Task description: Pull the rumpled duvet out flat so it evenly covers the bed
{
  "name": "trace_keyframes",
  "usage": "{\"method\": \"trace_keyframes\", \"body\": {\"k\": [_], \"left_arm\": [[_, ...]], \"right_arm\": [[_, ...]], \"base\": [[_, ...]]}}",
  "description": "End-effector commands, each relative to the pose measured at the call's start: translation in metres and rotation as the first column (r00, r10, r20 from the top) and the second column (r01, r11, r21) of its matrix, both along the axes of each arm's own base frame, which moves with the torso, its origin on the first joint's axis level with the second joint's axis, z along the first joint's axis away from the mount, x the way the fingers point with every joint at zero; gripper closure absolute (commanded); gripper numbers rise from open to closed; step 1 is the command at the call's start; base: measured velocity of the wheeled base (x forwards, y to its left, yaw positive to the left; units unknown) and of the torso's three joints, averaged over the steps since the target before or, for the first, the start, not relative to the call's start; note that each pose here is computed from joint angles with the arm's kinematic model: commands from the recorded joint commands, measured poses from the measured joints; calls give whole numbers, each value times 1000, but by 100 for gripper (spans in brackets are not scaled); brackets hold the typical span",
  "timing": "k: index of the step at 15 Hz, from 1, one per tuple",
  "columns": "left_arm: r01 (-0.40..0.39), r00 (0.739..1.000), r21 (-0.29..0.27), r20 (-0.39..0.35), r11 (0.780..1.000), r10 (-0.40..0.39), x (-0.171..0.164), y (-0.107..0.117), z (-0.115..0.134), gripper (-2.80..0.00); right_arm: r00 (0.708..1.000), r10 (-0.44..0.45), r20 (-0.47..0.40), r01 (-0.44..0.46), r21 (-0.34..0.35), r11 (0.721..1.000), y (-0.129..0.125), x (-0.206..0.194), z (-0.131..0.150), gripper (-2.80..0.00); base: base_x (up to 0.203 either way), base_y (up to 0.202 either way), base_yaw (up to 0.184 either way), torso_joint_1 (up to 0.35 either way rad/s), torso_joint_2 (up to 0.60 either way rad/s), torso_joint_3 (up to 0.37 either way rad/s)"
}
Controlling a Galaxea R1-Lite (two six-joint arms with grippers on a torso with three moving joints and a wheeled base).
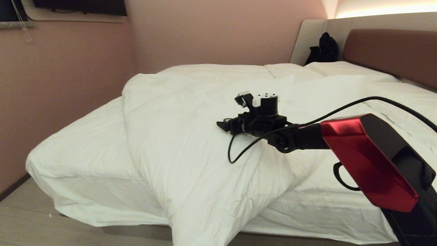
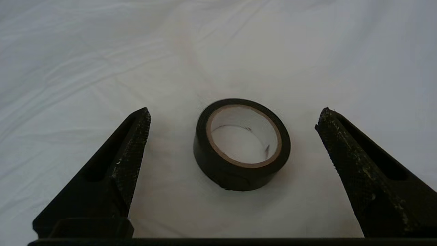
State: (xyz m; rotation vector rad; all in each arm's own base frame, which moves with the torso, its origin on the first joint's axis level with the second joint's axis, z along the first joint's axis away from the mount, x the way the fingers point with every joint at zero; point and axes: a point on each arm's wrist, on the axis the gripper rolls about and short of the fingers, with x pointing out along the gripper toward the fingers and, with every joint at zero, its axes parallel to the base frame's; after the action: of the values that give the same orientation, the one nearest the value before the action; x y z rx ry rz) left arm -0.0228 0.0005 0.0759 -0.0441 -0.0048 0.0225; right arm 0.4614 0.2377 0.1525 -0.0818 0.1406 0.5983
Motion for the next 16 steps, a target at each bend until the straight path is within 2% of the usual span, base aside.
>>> {"method": "trace_keyframes", "body": {"k": [1,10,11,16], "left_arm": [[0,1000,0,0,1000,0,0,0,0,0],[0,1000,0,0,1000,0,0,0,0,0],[0,1000,0,0,1000,0,0,0,0,0],[0,1000,0,0,1000,0,0,0,0,0]], "right_arm": [[1000,2,-13,-2,-7,1000,2,3,-10,-280],[999,-4,-32,4,-10,1000,1,7,-20,-280],[999,-7,-34,7,-12,1000,0,8,-21,0],[999,-12,-33,12,-10,1000,-3,10,-23,0]], "base": [[0,0,0,0,0,0],[0,0,0,0,0,0],[0,0,0,0,0,0],[0,0,0,0,0,0]]}}
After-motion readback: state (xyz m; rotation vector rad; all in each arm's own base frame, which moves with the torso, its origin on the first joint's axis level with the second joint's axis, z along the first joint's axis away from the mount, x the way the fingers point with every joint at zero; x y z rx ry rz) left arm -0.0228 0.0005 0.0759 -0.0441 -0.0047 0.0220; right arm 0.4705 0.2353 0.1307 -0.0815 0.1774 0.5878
